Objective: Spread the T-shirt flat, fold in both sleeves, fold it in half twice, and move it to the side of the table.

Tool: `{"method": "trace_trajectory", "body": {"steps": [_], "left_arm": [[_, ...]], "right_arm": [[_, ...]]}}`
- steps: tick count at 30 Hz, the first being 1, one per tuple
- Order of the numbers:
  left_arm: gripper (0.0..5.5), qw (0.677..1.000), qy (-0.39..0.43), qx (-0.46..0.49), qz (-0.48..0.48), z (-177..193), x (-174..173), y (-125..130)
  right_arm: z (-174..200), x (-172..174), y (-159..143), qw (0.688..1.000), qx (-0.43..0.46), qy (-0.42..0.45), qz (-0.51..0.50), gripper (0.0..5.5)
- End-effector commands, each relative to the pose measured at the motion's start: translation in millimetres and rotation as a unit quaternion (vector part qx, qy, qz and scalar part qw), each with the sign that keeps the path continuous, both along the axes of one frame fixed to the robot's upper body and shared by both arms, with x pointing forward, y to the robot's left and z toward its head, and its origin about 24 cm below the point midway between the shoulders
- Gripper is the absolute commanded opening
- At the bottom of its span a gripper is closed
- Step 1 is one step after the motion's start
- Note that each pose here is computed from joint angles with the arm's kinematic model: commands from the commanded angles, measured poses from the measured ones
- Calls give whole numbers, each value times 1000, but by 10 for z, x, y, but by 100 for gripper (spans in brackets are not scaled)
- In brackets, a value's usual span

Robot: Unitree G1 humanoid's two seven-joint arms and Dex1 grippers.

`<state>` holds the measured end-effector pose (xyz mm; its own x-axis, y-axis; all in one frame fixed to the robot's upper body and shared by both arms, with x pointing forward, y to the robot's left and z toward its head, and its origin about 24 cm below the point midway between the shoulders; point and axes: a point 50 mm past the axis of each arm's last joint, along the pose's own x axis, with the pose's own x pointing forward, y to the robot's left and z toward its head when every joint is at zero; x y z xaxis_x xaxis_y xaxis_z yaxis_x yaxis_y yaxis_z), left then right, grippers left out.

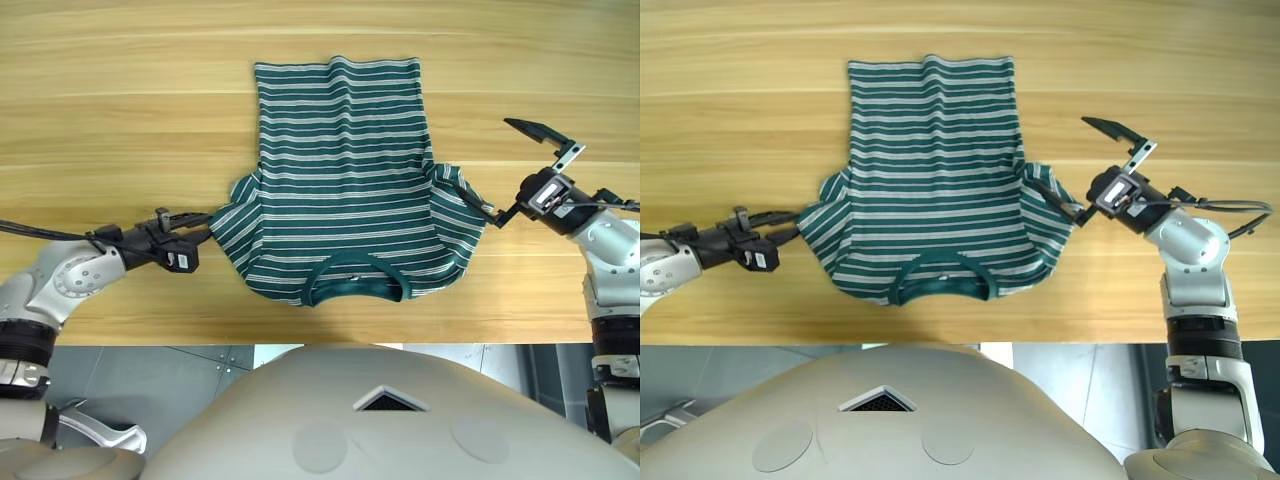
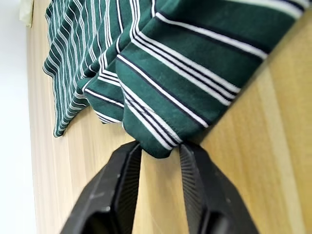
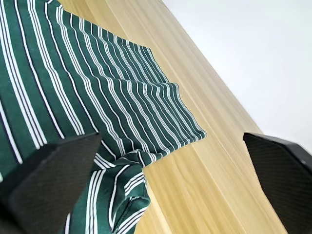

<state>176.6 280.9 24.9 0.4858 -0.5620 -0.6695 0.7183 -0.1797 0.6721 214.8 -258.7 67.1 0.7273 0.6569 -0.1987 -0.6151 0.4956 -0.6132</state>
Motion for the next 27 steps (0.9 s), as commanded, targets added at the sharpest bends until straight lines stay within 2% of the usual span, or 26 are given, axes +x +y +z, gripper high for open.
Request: {"method": "trace_trajectory", "body": {"steps": [1,6,17,27], "left_arm": [[71,999,28,27,-6,-54,-60,38],[2,999,23,30,-7,-61,-51,39],[2,1000,-14,16,-7,10,29,14],[2,998,-52,-39,-14,151,75,-84]], "right_arm": [[-16,-13,22,1000,-3,4,3,540],[-22,-15,27,1000,-2,5,4,540],[-29,-11,37,1000,1,5,5,540],[-47,-14,55,1000,4,7,6,540]]}}
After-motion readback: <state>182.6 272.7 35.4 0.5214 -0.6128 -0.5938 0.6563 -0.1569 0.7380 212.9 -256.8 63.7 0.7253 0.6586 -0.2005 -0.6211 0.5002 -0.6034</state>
